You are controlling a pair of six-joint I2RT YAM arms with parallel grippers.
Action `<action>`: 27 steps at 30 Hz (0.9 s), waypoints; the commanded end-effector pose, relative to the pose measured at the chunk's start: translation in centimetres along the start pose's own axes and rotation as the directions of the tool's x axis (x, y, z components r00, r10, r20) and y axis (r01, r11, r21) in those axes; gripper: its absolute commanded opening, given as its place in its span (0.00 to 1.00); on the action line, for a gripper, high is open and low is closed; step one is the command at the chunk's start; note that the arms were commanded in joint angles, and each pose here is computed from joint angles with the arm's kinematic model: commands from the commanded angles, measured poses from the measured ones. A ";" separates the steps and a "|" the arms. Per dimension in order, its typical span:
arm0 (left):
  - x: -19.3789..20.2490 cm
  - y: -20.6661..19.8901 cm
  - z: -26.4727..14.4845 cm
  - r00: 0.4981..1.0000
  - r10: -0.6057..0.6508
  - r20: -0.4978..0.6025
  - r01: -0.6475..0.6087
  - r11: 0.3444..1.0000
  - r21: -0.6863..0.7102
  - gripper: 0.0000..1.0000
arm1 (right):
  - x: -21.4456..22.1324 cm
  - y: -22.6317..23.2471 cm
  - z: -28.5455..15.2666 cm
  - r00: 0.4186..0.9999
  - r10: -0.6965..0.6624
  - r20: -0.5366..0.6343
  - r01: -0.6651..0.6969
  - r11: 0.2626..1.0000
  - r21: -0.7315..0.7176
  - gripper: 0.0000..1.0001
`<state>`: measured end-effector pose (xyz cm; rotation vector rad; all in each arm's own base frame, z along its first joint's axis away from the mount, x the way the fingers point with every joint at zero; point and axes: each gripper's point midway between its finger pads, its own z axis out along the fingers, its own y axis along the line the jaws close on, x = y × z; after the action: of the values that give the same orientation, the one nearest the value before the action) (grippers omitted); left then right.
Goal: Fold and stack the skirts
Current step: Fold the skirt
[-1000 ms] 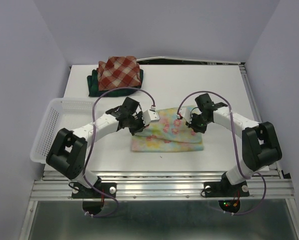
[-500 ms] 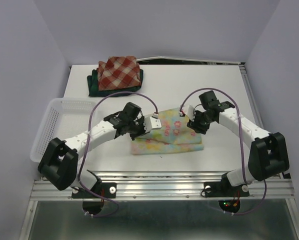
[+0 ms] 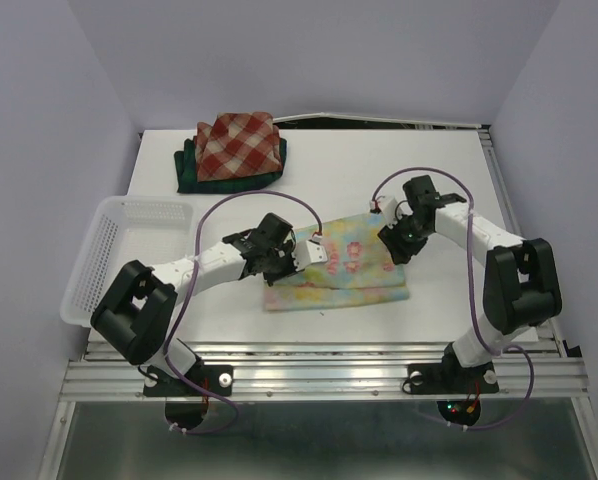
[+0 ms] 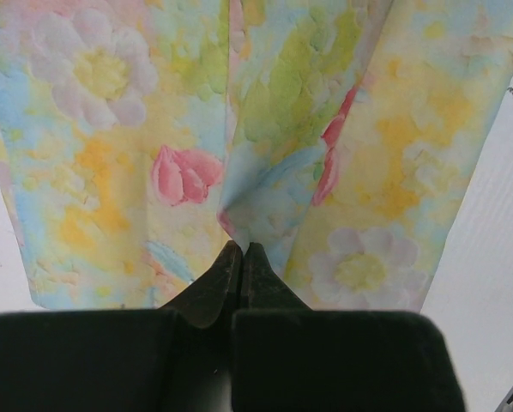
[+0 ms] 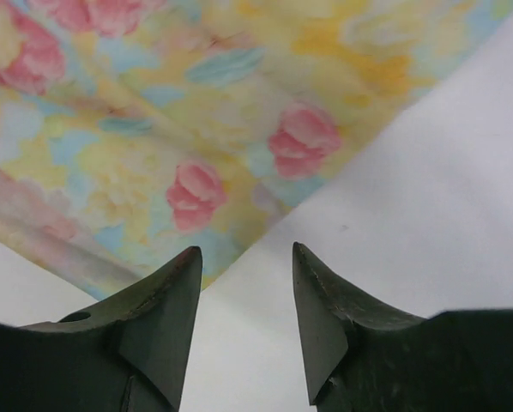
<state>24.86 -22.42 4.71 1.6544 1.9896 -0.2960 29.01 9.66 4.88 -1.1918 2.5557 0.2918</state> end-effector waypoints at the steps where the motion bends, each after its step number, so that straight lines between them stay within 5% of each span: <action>1: -0.4 0.4 0.1 1.000 0.001 0.017 0.000 0.999 -0.041 0.00 | -2.9 -1.7 -1.9 0.978 0.189 0.090 -0.191 0.982 0.015 0.50; 12: -1.2 0.6 0.0 1.000 0.011 0.029 -0.009 0.998 -0.062 0.00 | -0.3 -0.5 0.8 0.887 0.455 -0.079 -0.459 0.888 -0.032 0.47; 27: -1.3 0.3 0.2 0.999 0.014 0.036 -0.011 0.998 -0.061 0.00 | 1.8 -3.0 0.6 0.831 0.548 -0.094 -0.542 0.836 0.082 0.47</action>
<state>25.21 -23.01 4.74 1.6299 1.9718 -0.2516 29.52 8.52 3.01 -0.5414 2.9285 0.3581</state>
